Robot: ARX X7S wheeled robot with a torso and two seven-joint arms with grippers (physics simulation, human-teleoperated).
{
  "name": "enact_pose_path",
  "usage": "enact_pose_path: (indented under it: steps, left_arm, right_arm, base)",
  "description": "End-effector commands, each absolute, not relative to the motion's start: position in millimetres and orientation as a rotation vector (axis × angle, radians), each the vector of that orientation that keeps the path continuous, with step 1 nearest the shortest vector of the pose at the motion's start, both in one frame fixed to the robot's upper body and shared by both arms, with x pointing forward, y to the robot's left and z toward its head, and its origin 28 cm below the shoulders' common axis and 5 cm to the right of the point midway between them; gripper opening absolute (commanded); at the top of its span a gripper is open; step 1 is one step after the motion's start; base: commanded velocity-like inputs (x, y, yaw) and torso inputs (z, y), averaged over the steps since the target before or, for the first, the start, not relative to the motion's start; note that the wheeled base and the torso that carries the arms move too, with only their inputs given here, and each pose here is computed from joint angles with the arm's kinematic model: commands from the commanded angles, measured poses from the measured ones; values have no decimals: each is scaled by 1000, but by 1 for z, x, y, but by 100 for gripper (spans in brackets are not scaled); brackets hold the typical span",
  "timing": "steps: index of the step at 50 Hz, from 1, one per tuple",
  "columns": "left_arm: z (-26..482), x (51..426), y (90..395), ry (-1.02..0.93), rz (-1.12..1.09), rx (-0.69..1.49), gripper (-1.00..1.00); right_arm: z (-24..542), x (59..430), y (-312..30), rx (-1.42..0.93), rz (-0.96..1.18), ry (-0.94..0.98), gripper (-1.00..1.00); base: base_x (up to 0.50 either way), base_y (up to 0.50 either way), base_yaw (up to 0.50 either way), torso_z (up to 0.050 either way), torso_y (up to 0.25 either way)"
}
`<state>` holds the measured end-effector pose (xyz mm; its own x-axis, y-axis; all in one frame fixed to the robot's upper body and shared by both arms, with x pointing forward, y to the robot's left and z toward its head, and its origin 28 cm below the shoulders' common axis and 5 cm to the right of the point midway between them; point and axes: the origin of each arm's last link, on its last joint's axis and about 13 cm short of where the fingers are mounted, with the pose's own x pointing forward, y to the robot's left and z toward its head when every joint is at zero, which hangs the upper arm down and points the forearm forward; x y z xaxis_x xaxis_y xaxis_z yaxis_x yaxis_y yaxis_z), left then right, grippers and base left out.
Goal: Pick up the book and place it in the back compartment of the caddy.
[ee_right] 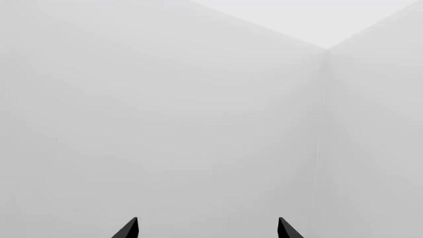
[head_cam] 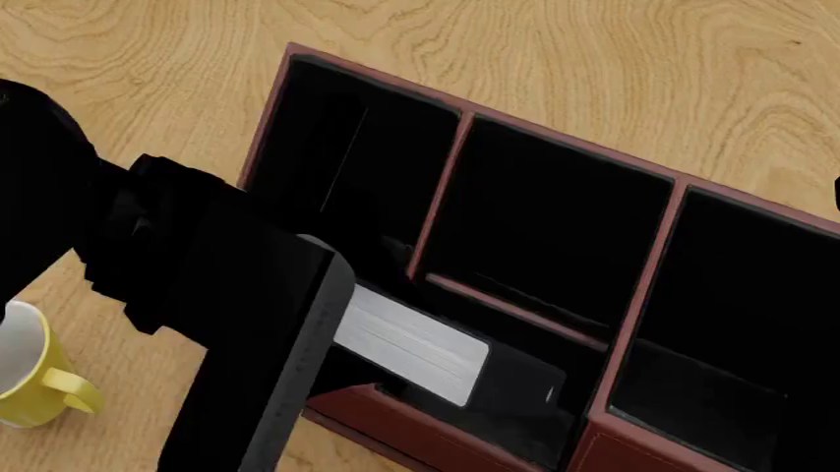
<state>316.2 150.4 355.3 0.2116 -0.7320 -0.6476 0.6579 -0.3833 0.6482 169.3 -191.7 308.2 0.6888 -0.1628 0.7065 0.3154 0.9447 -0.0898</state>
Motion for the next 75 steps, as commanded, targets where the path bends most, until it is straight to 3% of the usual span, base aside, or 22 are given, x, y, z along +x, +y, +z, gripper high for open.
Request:
enact_pose_path:
  steps: [1,75]
  left_arm:
    - [358,322,145,-113,-1476,1280,-100]
    - [318,358,118,-38,-1543,1289,-100]
  right_arm:
    - [308,169,-192,-211,-271,-766,100]
    - [304,173,-196,-209,-284,-752,100]
  base:
    - [0,0,0,0,0]
    - [0,0,0,0,1]
